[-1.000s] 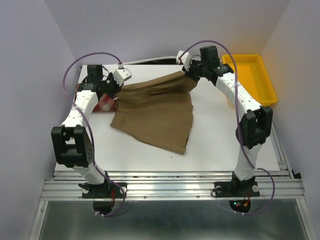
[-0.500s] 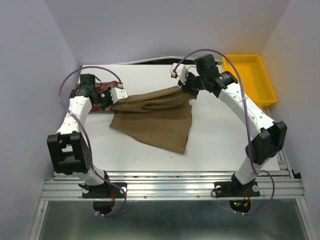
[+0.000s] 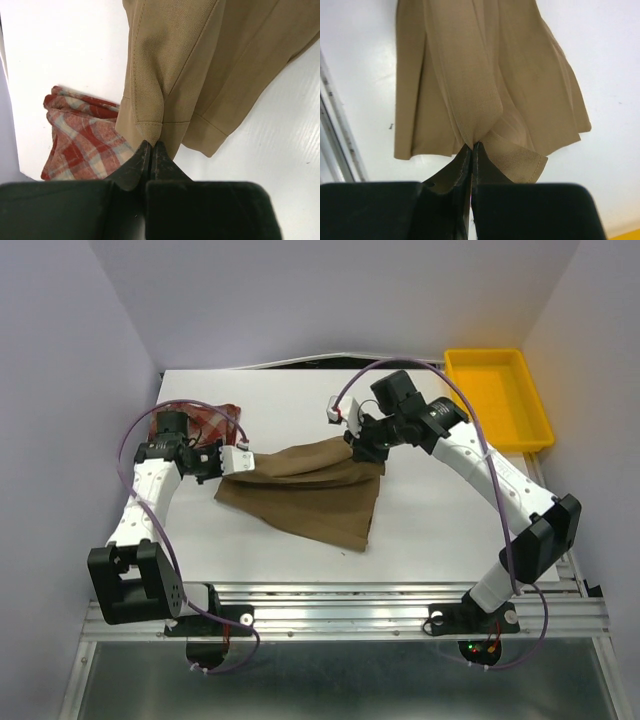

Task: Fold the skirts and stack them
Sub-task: Fold the skirt

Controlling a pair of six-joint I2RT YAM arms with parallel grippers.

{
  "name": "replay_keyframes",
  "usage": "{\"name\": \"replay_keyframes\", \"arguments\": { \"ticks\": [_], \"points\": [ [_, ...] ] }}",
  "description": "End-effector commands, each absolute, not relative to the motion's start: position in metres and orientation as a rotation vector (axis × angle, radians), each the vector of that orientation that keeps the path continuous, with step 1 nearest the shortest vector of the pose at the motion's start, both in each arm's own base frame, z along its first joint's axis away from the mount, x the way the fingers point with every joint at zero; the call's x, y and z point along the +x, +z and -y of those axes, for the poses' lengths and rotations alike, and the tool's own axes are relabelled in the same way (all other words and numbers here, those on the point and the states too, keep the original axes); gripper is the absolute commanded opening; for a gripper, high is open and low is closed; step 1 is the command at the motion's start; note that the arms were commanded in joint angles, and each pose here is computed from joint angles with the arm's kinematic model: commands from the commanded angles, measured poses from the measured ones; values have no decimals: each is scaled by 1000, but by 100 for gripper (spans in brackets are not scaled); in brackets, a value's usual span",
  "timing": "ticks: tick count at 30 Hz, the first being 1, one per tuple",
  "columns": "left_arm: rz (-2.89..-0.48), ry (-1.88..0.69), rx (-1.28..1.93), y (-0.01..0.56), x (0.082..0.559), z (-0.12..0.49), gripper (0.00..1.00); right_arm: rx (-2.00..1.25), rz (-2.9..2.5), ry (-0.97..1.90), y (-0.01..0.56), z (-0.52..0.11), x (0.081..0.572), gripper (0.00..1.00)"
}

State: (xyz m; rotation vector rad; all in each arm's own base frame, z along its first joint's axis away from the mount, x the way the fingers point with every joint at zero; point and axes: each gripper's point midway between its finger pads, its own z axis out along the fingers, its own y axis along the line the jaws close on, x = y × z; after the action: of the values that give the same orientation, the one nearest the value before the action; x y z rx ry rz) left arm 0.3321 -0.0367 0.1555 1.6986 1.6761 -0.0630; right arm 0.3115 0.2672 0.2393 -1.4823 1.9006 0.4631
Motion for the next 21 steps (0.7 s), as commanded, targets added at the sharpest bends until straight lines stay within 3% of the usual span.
{"name": "replay_keyframes", "arguments": {
  "ticks": [1,12,21],
  "points": [
    [-1671,-26,1734,153,318,30,0,-1457,-1866,604,274,-272,276,1],
    [-1764,-28,1803,101,308,17,0,-1663,-1903,882,202,-289,198,1],
    [-1842,30,1775,76,314,4,1,-1741,-1936,893,129,-313,203,1]
  ]
}}
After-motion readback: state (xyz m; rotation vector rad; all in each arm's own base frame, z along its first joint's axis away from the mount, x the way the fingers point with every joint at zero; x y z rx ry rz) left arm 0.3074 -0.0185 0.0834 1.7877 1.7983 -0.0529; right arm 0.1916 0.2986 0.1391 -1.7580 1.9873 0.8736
